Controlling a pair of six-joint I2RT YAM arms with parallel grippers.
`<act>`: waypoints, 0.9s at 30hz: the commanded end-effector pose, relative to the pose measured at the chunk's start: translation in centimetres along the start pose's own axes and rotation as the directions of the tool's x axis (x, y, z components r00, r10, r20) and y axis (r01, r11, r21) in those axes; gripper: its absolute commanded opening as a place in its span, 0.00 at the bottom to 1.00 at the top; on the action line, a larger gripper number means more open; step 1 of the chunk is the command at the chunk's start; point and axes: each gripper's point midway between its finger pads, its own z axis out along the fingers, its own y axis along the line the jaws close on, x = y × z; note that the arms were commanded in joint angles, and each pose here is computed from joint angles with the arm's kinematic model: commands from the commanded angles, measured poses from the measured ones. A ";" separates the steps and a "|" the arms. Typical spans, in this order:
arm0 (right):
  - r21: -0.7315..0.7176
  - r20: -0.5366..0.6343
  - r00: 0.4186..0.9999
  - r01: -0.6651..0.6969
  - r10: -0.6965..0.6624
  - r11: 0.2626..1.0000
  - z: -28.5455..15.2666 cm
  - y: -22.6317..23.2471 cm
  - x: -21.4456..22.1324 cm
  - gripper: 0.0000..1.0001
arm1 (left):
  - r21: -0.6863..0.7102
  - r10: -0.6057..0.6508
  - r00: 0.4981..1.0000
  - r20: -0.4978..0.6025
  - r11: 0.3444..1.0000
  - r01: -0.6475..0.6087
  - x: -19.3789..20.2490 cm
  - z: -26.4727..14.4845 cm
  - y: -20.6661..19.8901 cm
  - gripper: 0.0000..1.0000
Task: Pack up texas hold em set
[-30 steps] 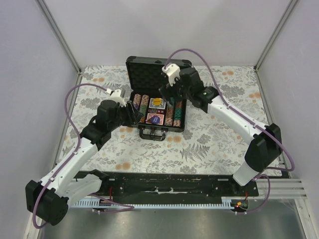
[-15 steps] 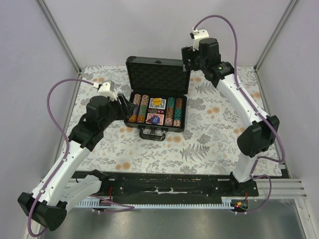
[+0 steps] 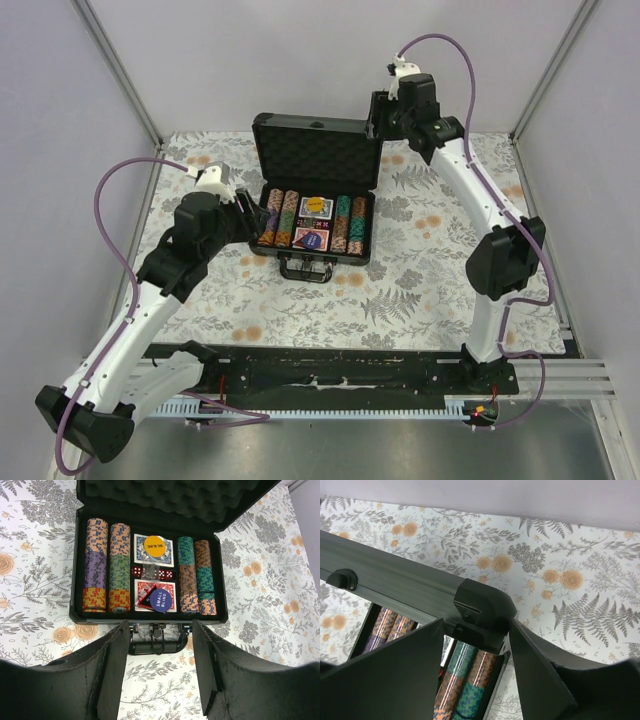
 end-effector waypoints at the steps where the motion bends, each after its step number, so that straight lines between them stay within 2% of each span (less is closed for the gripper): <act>1: -0.120 -0.170 0.983 -0.085 0.064 0.989 -2.2 2.2 4.7 0.57 | 0.000 0.032 0.998 0.057 1.000 -0.032 -2.2 -0.5 -0.3 0.60; 5: -0.184 -0.254 0.961 -0.158 0.108 0.970 -4.9 3.9 7.6 0.53 | -0.006 0.032 0.998 0.062 0.999 -0.032 -2.3 -0.5 -0.2 0.60; 10: -0.191 -0.357 0.928 -0.179 0.102 0.965 -7.8 5.4 12.6 0.52 | -0.023 0.026 0.998 0.058 0.999 -0.025 -2.0 -0.7 0.2 0.60; 14: -0.177 -0.429 0.900 -0.169 0.079 0.969 -9.4 6.2 16.8 0.51 | -0.030 -0.004 0.999 0.036 1.000 0.005 -0.8 -0.4 0.7 0.60; 19: -0.132 -0.505 0.863 -0.069 -0.007 0.989 -10.3 5.7 23.2 0.50 | -0.072 -0.063 0.998 0.017 0.995 0.064 1.7 0.0 2.1 0.60; 24: -0.118 -0.529 0.848 -0.038 -0.031 0.992 -11.2 5.1 26.3 0.49 | -0.119 -0.109 0.994 -0.008 0.987 0.107 4.0 0.2 3.6 0.60; 27: -0.120 -0.513 0.858 -0.032 -0.035 0.992 -11.5 5.1 25.6 0.49 | -0.120 -0.146 0.989 -0.037 0.983 0.141 5.5 0.6 3.8 0.60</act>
